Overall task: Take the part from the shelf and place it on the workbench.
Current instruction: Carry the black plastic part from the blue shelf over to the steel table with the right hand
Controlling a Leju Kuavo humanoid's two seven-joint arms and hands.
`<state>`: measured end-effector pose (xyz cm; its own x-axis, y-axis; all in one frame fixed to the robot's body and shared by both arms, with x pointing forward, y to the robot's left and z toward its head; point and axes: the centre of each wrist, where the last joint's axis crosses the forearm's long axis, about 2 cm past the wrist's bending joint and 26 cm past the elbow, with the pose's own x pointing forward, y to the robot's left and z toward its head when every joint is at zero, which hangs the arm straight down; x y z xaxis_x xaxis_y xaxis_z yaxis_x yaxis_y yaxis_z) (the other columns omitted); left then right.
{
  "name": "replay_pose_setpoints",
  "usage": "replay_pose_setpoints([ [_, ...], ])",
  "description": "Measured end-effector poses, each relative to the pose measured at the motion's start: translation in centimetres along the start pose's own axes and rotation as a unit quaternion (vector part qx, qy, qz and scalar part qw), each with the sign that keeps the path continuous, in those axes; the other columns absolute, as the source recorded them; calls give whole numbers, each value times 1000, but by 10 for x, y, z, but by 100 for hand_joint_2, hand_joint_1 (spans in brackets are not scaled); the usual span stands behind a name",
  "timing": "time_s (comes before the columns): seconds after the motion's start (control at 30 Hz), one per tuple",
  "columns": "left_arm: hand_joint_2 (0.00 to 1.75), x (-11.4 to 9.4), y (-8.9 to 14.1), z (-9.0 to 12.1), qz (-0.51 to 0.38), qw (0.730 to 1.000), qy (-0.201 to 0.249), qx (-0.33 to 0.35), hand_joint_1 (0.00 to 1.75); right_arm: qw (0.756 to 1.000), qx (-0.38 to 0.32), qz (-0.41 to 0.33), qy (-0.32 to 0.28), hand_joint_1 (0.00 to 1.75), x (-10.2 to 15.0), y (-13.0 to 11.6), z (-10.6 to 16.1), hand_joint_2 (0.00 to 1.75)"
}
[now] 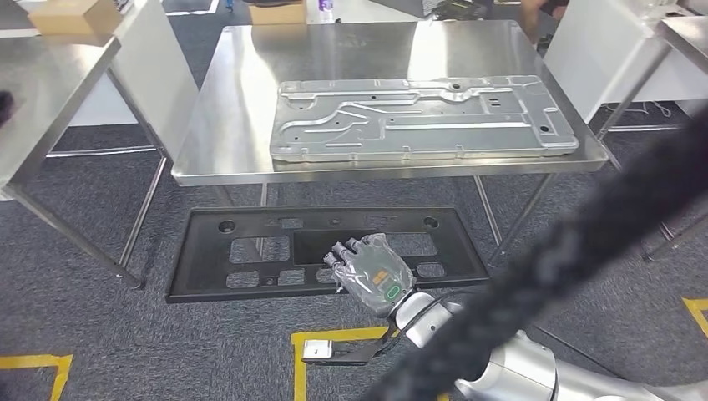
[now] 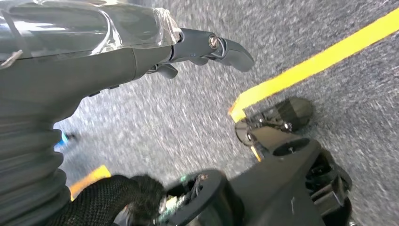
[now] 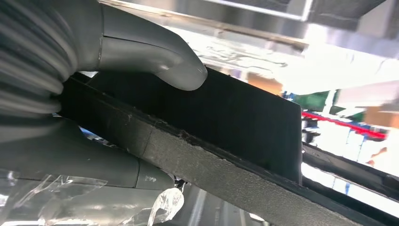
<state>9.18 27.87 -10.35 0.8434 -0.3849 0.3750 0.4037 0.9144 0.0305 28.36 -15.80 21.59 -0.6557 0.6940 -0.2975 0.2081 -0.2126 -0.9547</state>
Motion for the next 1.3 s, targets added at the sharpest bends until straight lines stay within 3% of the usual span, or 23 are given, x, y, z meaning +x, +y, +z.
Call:
replay_pose_setpoints([
  [0.77, 175, -2, -1, 0, 0, 1000, 3, 0, 0, 1000, 3, -7, 17, 175, -2, 1, 1, 175],
  [0.93, 175, 0, -3, 0, 24, 998, 52, 8, 0, 999, 11, 14, 49, 175, -5, -1, 0, 175],
  [1.3, 175, -1, -3, 0, 35, 998, 51, 10, 0, 996, 27, 22, 80, 175, -14, -2, 0, 175],
])
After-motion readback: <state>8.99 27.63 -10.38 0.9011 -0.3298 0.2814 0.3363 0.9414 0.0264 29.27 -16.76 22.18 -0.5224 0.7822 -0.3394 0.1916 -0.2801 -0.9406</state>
